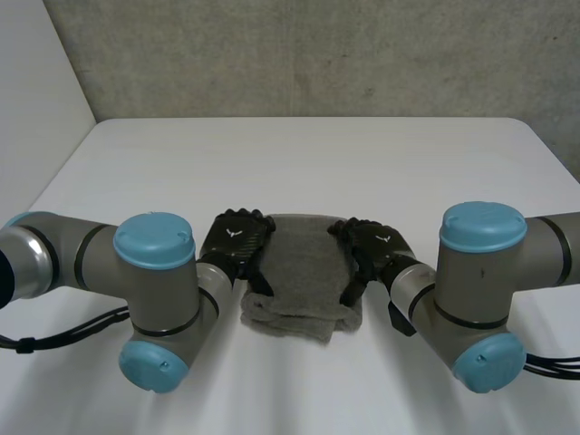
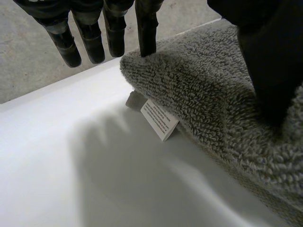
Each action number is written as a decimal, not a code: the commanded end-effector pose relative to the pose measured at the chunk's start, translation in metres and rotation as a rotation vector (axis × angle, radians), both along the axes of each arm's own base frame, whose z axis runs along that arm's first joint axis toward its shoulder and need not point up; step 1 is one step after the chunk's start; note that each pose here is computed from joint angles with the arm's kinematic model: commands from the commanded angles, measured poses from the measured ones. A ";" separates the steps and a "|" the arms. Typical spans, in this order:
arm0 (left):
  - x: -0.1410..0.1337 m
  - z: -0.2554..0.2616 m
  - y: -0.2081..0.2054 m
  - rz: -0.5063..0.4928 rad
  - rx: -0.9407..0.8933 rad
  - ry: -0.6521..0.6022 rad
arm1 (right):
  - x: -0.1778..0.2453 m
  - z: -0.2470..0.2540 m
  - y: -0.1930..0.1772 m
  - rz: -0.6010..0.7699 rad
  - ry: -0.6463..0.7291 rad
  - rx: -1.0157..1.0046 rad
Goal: Fold the towel.
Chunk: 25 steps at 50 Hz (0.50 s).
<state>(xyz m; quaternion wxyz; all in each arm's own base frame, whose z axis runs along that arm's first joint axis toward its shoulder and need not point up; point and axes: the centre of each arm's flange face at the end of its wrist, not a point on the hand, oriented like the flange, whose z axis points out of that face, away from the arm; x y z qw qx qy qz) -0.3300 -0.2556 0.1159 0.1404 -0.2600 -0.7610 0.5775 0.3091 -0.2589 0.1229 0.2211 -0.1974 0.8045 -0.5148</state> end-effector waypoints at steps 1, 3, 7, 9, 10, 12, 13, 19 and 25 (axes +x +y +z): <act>0.001 0.030 0.002 0.013 -0.049 0.036 | -0.003 0.033 0.003 0.001 -0.030 -0.055; 0.002 0.045 0.001 0.025 -0.080 0.052 | -0.005 0.049 0.004 0.000 -0.039 -0.088; 0.010 0.103 0.000 0.088 -0.207 0.138 | -0.015 0.105 0.008 -0.030 -0.043 -0.249; 0.015 0.123 -0.001 0.118 -0.251 0.170 | -0.021 0.124 0.007 -0.064 -0.034 -0.317; 0.024 0.141 -0.003 0.154 -0.290 0.194 | -0.027 0.140 0.006 -0.096 -0.018 -0.379; 0.032 0.157 -0.006 0.188 -0.327 0.218 | -0.032 0.155 0.006 -0.125 0.001 -0.439; 0.032 0.157 -0.006 0.189 -0.327 0.218 | -0.036 0.168 0.007 -0.146 0.017 -0.490; 0.053 0.202 -0.004 0.276 -0.413 0.269 | -0.044 0.193 0.010 -0.187 0.024 -0.572; 0.063 0.216 -0.002 0.303 -0.428 0.274 | -0.062 0.194 -0.004 -0.256 0.038 -0.569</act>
